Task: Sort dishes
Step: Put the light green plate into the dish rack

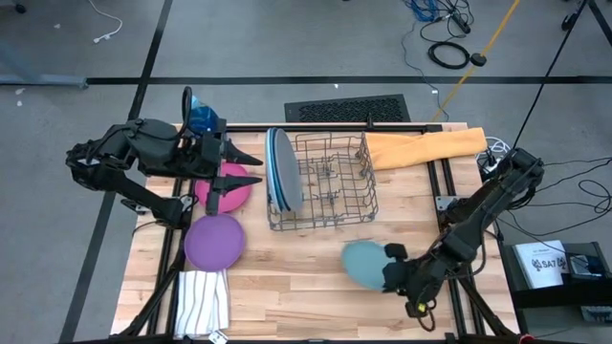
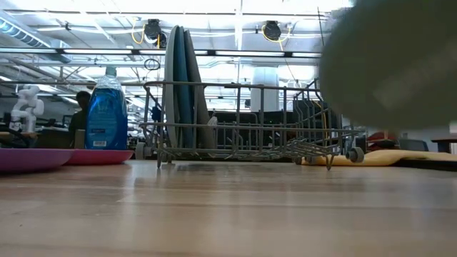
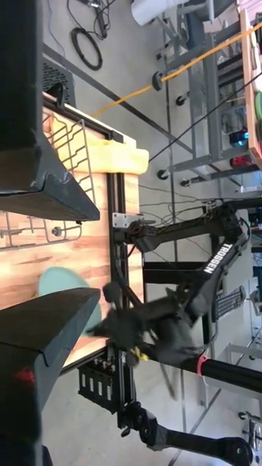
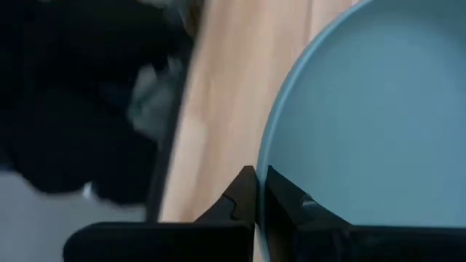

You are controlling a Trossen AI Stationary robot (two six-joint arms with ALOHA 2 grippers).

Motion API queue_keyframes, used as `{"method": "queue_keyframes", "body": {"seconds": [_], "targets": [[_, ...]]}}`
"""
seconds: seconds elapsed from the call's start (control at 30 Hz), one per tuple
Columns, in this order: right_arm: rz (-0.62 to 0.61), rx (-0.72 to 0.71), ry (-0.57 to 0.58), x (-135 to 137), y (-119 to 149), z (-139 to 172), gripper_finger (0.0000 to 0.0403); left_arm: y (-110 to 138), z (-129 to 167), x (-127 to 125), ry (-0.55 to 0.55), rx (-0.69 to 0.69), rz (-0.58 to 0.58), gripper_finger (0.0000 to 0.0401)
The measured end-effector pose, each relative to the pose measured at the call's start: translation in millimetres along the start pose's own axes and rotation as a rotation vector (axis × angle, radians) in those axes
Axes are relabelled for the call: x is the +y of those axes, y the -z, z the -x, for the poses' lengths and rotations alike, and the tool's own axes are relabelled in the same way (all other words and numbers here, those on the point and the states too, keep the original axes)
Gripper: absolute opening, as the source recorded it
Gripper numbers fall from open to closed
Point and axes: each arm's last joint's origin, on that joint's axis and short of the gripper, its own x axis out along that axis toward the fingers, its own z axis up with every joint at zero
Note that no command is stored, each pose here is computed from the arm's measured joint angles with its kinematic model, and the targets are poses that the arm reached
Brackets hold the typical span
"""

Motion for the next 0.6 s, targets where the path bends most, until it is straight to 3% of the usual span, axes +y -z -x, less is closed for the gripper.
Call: {"method": "queue_keyframes", "body": {"seconds": [0.13,0.3,0.47,0.6], "targets": [[0.138,-0.235,-0.005,18,-33,21,0.0001,-1,0,0,0.000,-0.006,0.001,0.0162],[0.252,-0.566,0.205,23,-69,46,0.0001,-1,0,0,0.000,-0.006,-0.001,0.0162],[0.234,-0.844,0.390,8,-105,62,0.0001,-2,0,0,-0.001,-0.020,-0.008,0.0162],[0.167,-0.950,0.513,-23,-130,64,0.0000,-4,0,0,-0.002,-0.043,-0.016,0.0162]]}}
